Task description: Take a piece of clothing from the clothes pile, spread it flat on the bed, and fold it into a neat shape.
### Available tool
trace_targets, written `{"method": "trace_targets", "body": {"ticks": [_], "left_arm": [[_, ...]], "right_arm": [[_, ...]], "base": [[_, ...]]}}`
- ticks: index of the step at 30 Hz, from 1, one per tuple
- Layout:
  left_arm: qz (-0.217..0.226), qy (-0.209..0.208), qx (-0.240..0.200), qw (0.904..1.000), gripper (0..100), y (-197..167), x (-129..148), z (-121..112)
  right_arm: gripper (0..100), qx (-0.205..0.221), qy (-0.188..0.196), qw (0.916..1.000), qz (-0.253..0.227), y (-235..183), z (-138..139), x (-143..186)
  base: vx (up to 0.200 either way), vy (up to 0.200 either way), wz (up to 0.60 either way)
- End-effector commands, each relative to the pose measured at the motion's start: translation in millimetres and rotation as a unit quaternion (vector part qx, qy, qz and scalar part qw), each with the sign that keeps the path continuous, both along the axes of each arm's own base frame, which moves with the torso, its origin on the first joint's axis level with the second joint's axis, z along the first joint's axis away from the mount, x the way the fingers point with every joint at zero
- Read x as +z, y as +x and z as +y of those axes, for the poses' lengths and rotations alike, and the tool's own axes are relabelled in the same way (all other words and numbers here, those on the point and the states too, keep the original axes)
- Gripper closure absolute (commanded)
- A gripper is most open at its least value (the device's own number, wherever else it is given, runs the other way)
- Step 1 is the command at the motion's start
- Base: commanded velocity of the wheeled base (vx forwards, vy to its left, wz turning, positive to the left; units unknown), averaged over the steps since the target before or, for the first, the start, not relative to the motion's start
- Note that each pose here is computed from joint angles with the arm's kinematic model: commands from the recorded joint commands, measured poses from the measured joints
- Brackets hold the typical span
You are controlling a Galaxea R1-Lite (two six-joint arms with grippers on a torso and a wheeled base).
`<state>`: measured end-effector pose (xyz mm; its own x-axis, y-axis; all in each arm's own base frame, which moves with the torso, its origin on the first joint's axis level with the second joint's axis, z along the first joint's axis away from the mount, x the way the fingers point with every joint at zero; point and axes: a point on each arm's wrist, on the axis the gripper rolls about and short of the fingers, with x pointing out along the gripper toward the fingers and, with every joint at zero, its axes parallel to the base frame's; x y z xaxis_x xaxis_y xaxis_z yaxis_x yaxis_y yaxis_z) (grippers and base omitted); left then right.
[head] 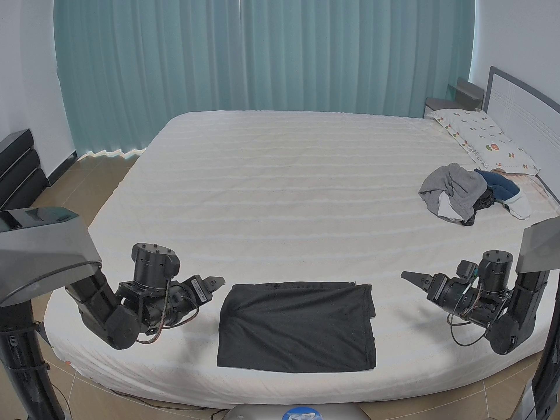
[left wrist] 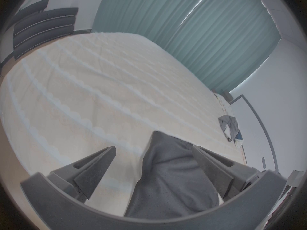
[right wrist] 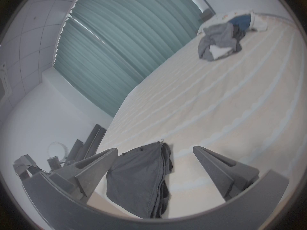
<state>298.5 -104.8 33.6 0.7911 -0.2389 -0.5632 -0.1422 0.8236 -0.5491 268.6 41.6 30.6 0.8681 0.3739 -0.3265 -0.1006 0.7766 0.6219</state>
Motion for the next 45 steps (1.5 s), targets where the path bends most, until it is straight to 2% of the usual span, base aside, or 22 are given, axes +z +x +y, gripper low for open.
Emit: {"method": "trace_targets", "body": {"ticks": [1, 4, 6, 7, 8, 9, 12, 17, 18, 20, 24, 25, 29, 30, 31, 32, 33, 36, 37, 41, 42, 45], "left_arm": [[-0.104, 0.009, 0.03, 0.994, 0, -37.3, 59.2, 23.7], [-0.173, 0.031, 0.069, 0.982, 0, -49.7, 93.2, 42.5], [-0.193, 0.033, 0.076, 0.9778, 0, -58.3, 104.7, 46.3], [-0.218, 0.036, 0.078, 0.9722, 0, -73.8, 117.3, 50.8], [-0.224, 0.038, 0.077, 0.9707, 0, -78.4, 120.4, 52.1], [-0.241, 0.055, 0.073, 0.9663, 0, -93.3, 128.5, 56.0], [-0.268, 0.094, 0.091, 0.9545, 0, -117.3, 144.2, 63.6], [-0.303, 0.118, 0.122, 0.9378, 0, -156.6, 165.5, 75.2], [-0.303, 0.118, 0.122, 0.9378, 0, -156.6, 165.5, 75.2], [-0.313, 0.151, 0.123, 0.9294, 0, -184.9, 172.0, 83.0], [-0.325, 0.193, 0.128, 0.9171, 0, -219.2, 175.4, 92.7], [-0.331, 0.204, 0.135, 0.9116, 0, -230.3, 175.5, 95.9], [-0.336, 0.239, 0.159, 0.8971, 0, -255.7, 172.7, 103.9], [-0.334, 0.26, 0.164, 0.891, 0, -265.3, 169.8, 106.9], [-0.334, 0.26, 0.164, 0.891, 0, -265.3, 169.8, 106.9], [-0.328, 0.283, 0.169, 0.8852, 0, -276.2, 165.3, 110.3], [-0.325, 0.296, 0.174, 0.8811, 0, -282.5, 162.9, 112.2], [-0.317, 0.32, 0.182, 0.874, 0, -293.3, 157.0, 115.3], [-0.314, 0.331, 0.197, 0.8675, 0, -302.6, 152.9, 117.3], [-0.3, 0.357, 0.239, 0.8516, 0, -317.8, 145.1, 117.7], [-0.301, 0.359, 0.244, 0.8493, 0, -320.2, 143.7, 117.7], [-0.314, 0.36, 0.242, 0.8444, 0, -327.8, 140.0, 117.0]], "right_arm": [[0, -0.032, -0.051, 0.9954, -0.074, -51.2, -10.3, 48.4], [0, -0.037, -0.087, 0.9878, -0.123, -74.3, -16.8, 66.5], [0, -0.045, -0.091, 0.9837, -0.149, -80.7, -18.3, 76.2], [0, -0.057, -0.094, 0.9763, -0.186, -91.4, -20.6, 91.4], [0, -0.059, -0.094, 0.9743, -0.196, -93.9, -21.4, 95.1], [0, -0.065, -0.107, 0.9684, -0.216, -103.1, -24.4, 104.0], [0, -0.09, -0.162, 0.9543, -0.235, -122.8, -35.4, 115.0], [0, -0.11, -0.178, 0.9377, -0.278, -163.4, -40.3, 134.2], [0, -0.11, -0.178, 0.9377, -0.278, -163.4, -40.3, 134.2], [0, -0.107, -0.198, 0.9325, -0.283, -190.3, -39.9, 136.5], [0, -0.09, -0.218, 0.9317, -0.277, -229.1, -38.4, 132.2], [0, -0.079, -0.22, 0.9321, -0.276, -243.7, -37.9, 132.1], [0, -0.04, -0.222, 0.9394, -0.258, -282.5, -39.5, 127.0], [0, -0.02, -0.222, 0.943, -0.247, -297.5, -41.8, 120.3], [0, -0.02, -0.222, 0.943, -0.247, -297.5, -41.8, 120.3], [0, 0.002, -0.228, 0.9431, -0.242, -311.9, -45.3, 111.5], [0, 0.006, -0.237, 0.9434, -0.232, -314.0, -46.4, 108.2], [0, -0.018, -0.248, 0.9416, -0.227, -313.4, -47.3, 109.9], [0, -0.041, -0.252, 0.9399, -0.227, -313.1, -48.3, 111.0], [0, -0.049, -0.266, 0.9363, -0.224, -312.2, -48.6, 109.4], [0, -0.053, -0.269, 0.9353, -0.224, -312.2, -48.8, 109.4], [0, -0.098, -0.285, 0.9305, -0.208, -311.2, -51.0, 107.8]], "base": [[0.0, 0.0, 0.0], [0.0, 0.0, 0.0], [0.0, 0.0, 0.0], [0.0, 0.0, 0.0], [0.0, 0.0, 0.0], [0.0, 0.0, 0.0], [0.0, 0.0, 0.0], [0.0, 0.0, 0.0], [0.0, 0.0, 0.0], [0.0, 0.0, 0.0], [0.0, 0.0, 0.0], [0.0, 0.0, 0.0], [0.0, 0.0, 0.0], [0.0, 0.0, 0.0], [0.0, 0.0, 0.0], [0.0, 0.0, 0.0], [0.0, 0.0, 0.0], [0.0, 0.0, 0.0], [0.0, 0.0, 0.0], [0.0, 0.0, 0.0], [0.0, 0.0, 0.0], [0.0, 0.0, 0.0]]}}
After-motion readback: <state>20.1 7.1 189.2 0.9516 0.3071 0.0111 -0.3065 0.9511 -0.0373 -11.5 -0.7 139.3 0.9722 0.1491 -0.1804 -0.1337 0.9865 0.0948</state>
